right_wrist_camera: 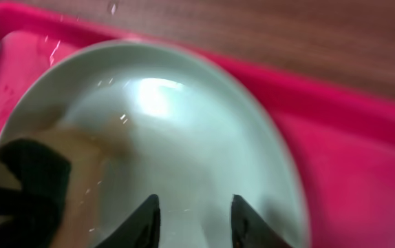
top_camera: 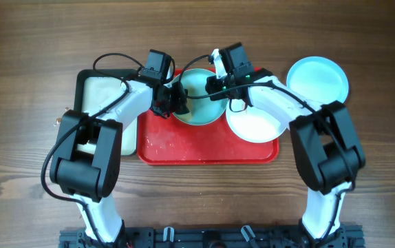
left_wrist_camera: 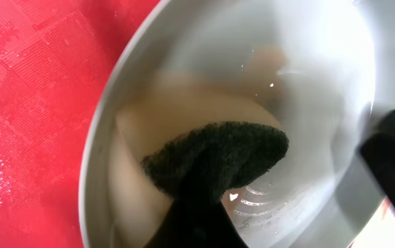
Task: Clean dirty plates on tray and stack at the side
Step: 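Scrub the tilted blue plate with the sponge in left gripper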
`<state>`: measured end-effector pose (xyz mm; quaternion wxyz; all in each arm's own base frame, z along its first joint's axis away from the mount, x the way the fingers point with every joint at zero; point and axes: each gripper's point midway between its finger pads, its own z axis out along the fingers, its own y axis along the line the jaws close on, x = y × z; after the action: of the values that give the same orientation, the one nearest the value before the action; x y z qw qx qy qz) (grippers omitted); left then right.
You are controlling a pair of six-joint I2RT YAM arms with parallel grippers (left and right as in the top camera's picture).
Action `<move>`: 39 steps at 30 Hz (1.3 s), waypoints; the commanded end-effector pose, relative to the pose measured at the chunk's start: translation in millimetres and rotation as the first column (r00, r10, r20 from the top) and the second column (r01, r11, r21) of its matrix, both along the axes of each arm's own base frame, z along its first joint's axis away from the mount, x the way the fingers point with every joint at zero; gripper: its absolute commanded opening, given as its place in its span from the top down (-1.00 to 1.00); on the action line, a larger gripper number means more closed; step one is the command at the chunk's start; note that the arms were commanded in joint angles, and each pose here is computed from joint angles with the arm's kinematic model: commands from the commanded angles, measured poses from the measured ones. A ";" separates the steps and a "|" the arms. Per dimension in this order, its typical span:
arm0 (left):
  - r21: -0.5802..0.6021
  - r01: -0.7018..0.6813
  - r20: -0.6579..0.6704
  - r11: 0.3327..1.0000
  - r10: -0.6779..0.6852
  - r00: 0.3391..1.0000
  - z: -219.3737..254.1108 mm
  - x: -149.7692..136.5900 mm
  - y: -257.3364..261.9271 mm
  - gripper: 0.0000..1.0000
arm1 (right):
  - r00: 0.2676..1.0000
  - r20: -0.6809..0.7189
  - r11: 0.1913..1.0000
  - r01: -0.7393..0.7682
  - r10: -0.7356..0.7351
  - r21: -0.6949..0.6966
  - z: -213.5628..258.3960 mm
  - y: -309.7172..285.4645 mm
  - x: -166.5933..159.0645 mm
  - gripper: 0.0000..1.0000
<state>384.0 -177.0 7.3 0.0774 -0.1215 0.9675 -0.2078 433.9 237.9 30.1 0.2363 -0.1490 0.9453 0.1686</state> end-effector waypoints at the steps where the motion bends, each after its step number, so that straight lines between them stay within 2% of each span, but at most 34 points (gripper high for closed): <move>1: 0.038 -0.001 -0.108 0.999 0.005 0.994 -37.8 -22.7 2.3 0.92 | 0.985 0.168 0.991 0.054 -0.033 -0.122 38.8 -24.5 24.6 0.33; 10: 0.041 0.000 -0.114 0.999 0.005 0.993 -38.1 -24.2 2.8 0.92 | 0.997 0.067 0.981 0.050 -0.037 -0.188 -16.0 -31.8 16.6 0.43; 17: 0.061 0.000 -0.114 0.998 0.007 0.993 -39.5 -24.8 6.3 0.92 | 0.998 -0.003 0.985 0.066 -0.067 -0.162 -26.4 -30.1 5.7 0.91; 21: 0.068 -0.002 -0.113 0.998 0.010 0.994 -39.8 -24.6 7.3 0.92 | 0.998 -0.066 1.000 -0.016 0.016 -0.001 -20.9 -0.3 -6.1 0.91; 23: 0.067 0.000 -0.114 0.998 0.008 0.993 -39.8 -25.1 6.5 0.92 | 0.995 -0.102 0.998 0.001 0.005 0.064 -18.1 8.6 -10.1 0.91; 33: 0.052 -0.008 -0.115 0.999 0.014 0.993 -38.7 -26.5 -3.7 0.92 | 0.993 -0.119 0.996 0.030 -0.020 0.085 -17.2 10.6 -10.4 0.91; 39: -0.164 0.046 -0.093 0.985 -0.062 0.994 -20.4 -21.6 -38.6 0.92 | 0.993 -0.119 0.996 0.030 -0.020 0.084 -17.2 10.6 -10.3 0.91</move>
<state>387.0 -187.6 8.7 0.0783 -0.1255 0.9619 -0.2299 439.8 211.9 10.9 0.2140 -0.0995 0.9603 0.1485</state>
